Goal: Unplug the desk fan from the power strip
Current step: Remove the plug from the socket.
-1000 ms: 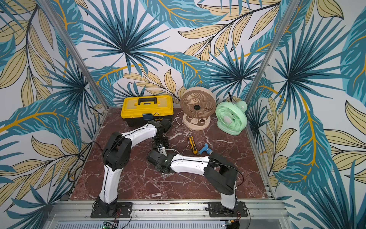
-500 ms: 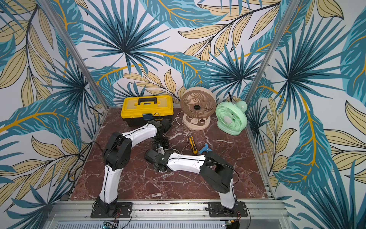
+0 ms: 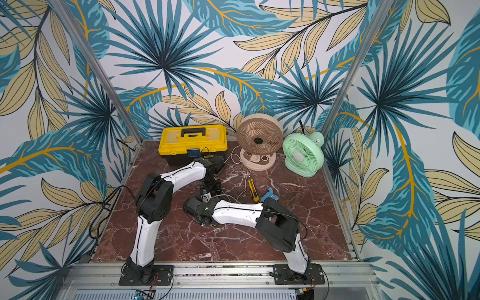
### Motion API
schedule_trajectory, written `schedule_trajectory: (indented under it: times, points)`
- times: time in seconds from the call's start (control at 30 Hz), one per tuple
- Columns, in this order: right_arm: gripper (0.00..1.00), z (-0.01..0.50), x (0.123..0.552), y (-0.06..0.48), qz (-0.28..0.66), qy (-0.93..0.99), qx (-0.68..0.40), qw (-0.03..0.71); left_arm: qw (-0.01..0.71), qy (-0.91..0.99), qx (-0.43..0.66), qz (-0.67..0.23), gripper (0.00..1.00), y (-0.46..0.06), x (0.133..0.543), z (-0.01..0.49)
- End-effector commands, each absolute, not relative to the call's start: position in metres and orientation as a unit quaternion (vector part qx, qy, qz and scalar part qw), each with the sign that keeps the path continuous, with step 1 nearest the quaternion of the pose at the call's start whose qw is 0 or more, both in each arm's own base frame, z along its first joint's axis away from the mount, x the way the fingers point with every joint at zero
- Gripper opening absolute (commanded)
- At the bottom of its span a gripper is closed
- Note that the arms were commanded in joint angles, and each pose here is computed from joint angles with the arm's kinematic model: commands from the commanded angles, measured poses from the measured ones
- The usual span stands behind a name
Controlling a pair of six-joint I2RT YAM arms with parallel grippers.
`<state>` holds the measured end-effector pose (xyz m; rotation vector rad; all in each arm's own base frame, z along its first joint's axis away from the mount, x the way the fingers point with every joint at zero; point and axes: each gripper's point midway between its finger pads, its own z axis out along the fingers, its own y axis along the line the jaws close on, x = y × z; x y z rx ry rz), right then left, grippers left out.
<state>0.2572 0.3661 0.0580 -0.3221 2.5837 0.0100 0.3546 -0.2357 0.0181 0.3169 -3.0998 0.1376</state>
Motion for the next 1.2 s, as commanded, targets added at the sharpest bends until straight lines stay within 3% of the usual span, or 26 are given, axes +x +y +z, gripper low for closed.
schedule_trajectory:
  times: [0.0,0.57,1.17]
  points:
    - [0.00,0.057,0.263,0.362,-0.047,0.946,-0.136,0.291,0.074,-0.989,0.125,-0.010,0.00,-0.220,0.330,-0.058]
    - [0.00,0.063,0.261,0.366,-0.074,0.936,-0.146,0.312,0.076,-0.989,0.124,-0.007,0.00,-0.221,0.330,-0.061]
    - [0.00,0.052,0.262,0.345,0.039,0.955,-0.062,0.288,0.077,-0.990,0.121,-0.008,0.00,-0.220,0.329,-0.061]
